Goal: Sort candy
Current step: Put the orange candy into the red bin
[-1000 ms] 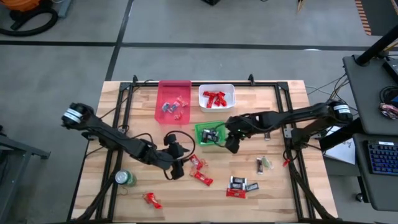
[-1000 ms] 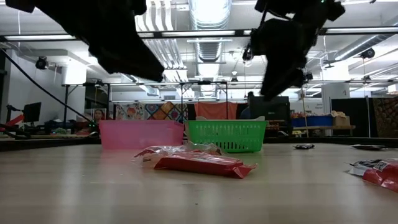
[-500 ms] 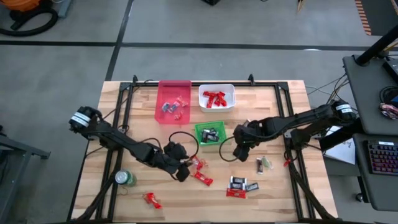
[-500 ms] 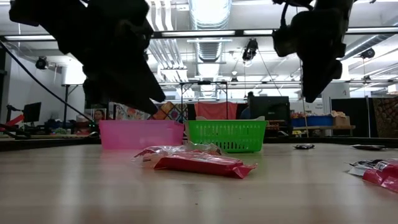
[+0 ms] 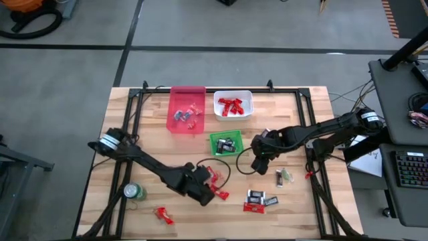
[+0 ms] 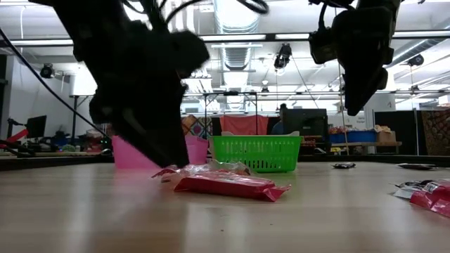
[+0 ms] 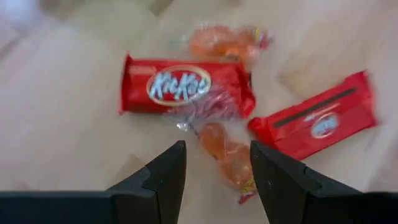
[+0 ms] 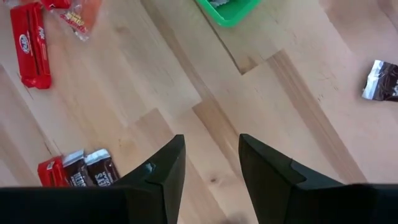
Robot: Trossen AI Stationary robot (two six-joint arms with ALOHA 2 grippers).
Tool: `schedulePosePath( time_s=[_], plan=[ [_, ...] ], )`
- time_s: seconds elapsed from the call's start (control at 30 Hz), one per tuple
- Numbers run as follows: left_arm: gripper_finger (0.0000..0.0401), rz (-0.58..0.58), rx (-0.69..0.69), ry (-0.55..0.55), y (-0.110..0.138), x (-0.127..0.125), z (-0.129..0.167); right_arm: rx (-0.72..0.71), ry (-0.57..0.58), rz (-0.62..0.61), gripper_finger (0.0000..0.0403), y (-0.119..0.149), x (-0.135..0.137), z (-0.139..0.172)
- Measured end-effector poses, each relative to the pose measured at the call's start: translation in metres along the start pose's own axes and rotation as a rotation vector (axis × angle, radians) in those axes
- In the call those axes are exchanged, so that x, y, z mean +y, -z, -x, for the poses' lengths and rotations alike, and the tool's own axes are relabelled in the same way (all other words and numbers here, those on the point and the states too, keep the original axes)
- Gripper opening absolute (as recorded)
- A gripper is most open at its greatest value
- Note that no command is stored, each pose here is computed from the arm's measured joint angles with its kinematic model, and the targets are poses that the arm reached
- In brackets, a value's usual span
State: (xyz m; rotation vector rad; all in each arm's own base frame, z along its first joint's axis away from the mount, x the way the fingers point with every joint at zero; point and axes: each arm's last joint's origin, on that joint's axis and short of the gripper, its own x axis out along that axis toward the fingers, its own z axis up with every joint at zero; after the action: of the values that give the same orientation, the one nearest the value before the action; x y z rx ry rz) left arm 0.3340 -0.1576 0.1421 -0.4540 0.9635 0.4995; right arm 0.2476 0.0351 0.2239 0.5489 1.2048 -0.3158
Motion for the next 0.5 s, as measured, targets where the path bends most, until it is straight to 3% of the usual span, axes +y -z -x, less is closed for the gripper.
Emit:
schedulePosePath(
  time_s=[0.3,0.5],
  plan=[
    [0.0147,-0.013,0.017,-0.007,0.0030,-0.0051,-0.0060,0.004,0.004,0.001,0.0141,0.0004,-0.0004,0.0000],
    [0.0065,-0.029,0.019,-0.004,0.0049,-0.0061,-0.0046,0.003,0.003,0.014,0.0141,0.0003,-0.0003,0.0000]
  ],
)
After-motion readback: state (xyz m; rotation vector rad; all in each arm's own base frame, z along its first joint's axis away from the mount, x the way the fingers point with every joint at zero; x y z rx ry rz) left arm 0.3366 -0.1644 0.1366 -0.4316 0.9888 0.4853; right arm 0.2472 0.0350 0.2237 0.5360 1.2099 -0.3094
